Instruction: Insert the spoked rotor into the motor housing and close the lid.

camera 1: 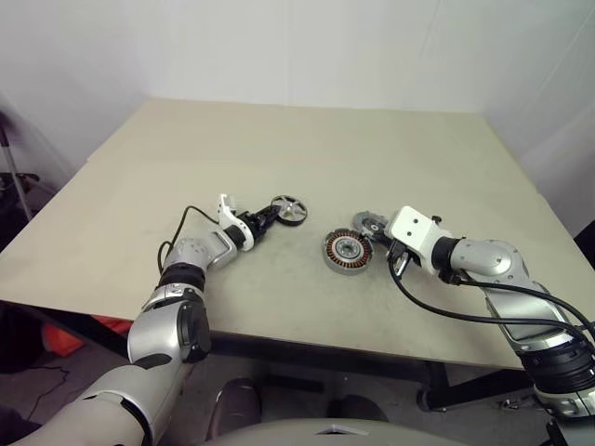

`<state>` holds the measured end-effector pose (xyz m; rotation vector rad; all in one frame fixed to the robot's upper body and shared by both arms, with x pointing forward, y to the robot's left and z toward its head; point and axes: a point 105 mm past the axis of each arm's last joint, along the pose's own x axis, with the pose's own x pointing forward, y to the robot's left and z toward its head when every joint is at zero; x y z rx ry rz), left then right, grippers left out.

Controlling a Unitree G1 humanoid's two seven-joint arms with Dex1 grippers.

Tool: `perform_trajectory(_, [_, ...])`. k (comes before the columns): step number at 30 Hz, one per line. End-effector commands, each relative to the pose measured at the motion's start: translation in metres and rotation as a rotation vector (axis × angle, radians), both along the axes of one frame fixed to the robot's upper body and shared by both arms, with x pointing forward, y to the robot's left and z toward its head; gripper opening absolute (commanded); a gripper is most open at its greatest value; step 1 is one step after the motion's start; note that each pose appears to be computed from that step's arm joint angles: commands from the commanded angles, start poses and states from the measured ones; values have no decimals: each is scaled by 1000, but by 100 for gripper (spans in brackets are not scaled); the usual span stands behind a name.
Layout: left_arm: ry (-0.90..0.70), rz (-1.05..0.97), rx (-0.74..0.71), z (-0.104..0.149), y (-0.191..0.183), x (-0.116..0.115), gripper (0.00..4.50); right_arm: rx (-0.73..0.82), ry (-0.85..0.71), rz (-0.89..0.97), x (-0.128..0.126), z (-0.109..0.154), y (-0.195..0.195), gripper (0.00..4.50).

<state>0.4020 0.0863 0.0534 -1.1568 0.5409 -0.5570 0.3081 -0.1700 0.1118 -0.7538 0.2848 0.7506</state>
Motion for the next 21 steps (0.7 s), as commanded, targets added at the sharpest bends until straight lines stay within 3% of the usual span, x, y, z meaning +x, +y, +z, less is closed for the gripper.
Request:
perform_trajectory(1, [16, -18, 0, -3, -3, -3, 56, -3, -46, -3, 4, 10, 0, 0])
perform_trajectory(6, [0, -46, -43, 4, -7, -5, 56, 6, -44, -11, 3, 11, -2, 0])
perform_trajectory(10, [-26, -79, -118, 16, -10, -7, 56, 138, 43, -39, -2, 11, -7, 0])
perform_trajectory(13, [-43, -119, -174, 26, -16, -11, 52, 201, 79, -30, -6, 15, -8, 58])
perform_trajectory(17, [-47, -185, -200, 33, -27, -18, 52, 203, 70, -42, -7, 17, -11, 183])
perform_trajectory(21, [-52, -243, -247, 44, -38, -24, 52, 171, 46, -82, -3, 14, -18, 183])
